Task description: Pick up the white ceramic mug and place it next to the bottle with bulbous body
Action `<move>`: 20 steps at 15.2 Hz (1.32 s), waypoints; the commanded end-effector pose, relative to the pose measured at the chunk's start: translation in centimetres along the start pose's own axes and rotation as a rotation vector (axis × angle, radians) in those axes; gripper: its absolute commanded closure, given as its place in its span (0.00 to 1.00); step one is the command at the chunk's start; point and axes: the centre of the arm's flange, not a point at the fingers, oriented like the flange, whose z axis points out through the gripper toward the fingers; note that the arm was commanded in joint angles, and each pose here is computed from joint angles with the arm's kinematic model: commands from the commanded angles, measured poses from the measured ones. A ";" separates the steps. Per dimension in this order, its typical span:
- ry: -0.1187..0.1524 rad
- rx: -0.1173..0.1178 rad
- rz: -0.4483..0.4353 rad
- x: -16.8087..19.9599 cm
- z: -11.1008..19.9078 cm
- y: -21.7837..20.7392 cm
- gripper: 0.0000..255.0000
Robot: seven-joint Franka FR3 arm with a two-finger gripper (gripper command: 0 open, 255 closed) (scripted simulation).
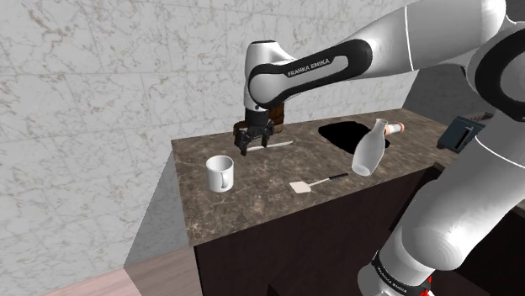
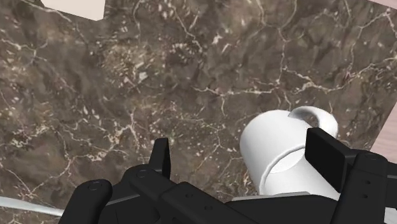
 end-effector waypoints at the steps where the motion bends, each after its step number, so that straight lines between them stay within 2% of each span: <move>1: -0.001 0.001 0.002 2.2 1.4 -1.2 0.00; 7: -0.004 0.002 0.008 8.6 5.4 -3.9 0.00; 15: -0.004 0.002 0.009 8.9 9.6 -4.0 0.00; 20: -0.004 0.002 0.009 8.9 9.6 -4.0 0.00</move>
